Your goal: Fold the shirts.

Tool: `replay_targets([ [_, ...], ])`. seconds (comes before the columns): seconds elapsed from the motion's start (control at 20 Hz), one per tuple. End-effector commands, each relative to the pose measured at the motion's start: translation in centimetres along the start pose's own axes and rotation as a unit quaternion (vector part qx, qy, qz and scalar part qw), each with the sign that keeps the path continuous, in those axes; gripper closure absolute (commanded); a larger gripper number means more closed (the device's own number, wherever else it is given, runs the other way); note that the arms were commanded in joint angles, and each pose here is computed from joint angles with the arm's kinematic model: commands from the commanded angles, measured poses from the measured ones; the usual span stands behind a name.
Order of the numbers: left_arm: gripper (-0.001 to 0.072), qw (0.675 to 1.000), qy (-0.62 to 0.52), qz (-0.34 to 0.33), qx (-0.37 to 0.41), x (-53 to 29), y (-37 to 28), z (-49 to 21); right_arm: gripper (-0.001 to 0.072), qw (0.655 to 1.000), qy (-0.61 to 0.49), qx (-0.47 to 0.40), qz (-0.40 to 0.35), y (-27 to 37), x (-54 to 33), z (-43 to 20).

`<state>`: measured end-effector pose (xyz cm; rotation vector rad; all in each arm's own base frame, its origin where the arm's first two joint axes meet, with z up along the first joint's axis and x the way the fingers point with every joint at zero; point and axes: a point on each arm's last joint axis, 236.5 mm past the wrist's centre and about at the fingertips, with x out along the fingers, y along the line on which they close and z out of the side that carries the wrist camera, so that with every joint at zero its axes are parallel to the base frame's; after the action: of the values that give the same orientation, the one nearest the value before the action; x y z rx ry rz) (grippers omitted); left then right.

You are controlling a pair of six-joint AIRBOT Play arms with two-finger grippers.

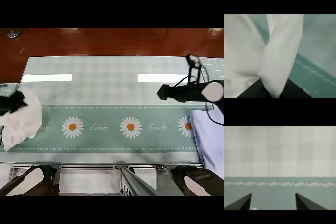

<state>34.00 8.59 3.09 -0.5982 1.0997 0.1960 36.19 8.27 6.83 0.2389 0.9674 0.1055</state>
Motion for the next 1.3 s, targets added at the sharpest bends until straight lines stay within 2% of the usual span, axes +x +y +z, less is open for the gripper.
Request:
replay_targets([
  [0.0, 0.0679, 0.963, -0.178, -0.171, 0.107, -13.6, -13.2, 5.0, 0.0084, 0.989, -0.147, -0.021, -0.017, 0.0, -9.1, 6.1],
  [0.15, 0.0679, 0.908, -0.302, -0.211, 0.199, -26.0, -19.6, 4.5, 0.0085, 0.97, -0.239, -0.03, -0.013, 0.2, -16.9, 7.5],
  [0.35, 0.0679, 0.82, -0.401, -0.293, 0.285, -38.7, -26.9, 1.0, 0.0085, 0.957, -0.29, -0.029, 0.002, 0.4, -22.4, 6.1],
  [0.5, 0.0679, 0.763, -0.429, -0.377, 0.303, -44.0, -30.8, -1.4, 0.0085, 0.952, -0.306, -0.023, 0.009, 0.4, -24.3, 5.4],
  [0.6, 0.0679, 0.746, -0.397, -0.435, 0.312, -44.1, -33.4, -3.4, 0.0085, 0.953, -0.303, -0.018, 0.015, 0.5, -24.6, 4.9],
  [0.75, 0.0679, 0.749, -0.297, -0.478, 0.349, -38.8, -37.8, -6.7, 0.0085, 0.955, -0.294, -0.016, 0.02, 0.7, -24.2, 4.6],
  [0.9, 0.0679, 0.781, -0.19, -0.451, 0.389, -28.6, -39.8, -10.6, 0.0086, 0.959, -0.283, -0.017, 0.014, 0.4, -23.9, 4.1],
  [1.1, 0.0678, 0.832, -0.015, -0.387, 0.398, -14.5, -35.9, -18.0, 0.0093, 0.967, -0.256, -0.013, 0.008, 0.0, -22.2, 3.0],
  [1.25, 0.0678, 0.857, 0.063, -0.309, 0.409, -5.9, -29.9, -20.9, 0.0093, 0.985, -0.17, 0.014, 0.037, 0.8, -16.0, 0.0],
])
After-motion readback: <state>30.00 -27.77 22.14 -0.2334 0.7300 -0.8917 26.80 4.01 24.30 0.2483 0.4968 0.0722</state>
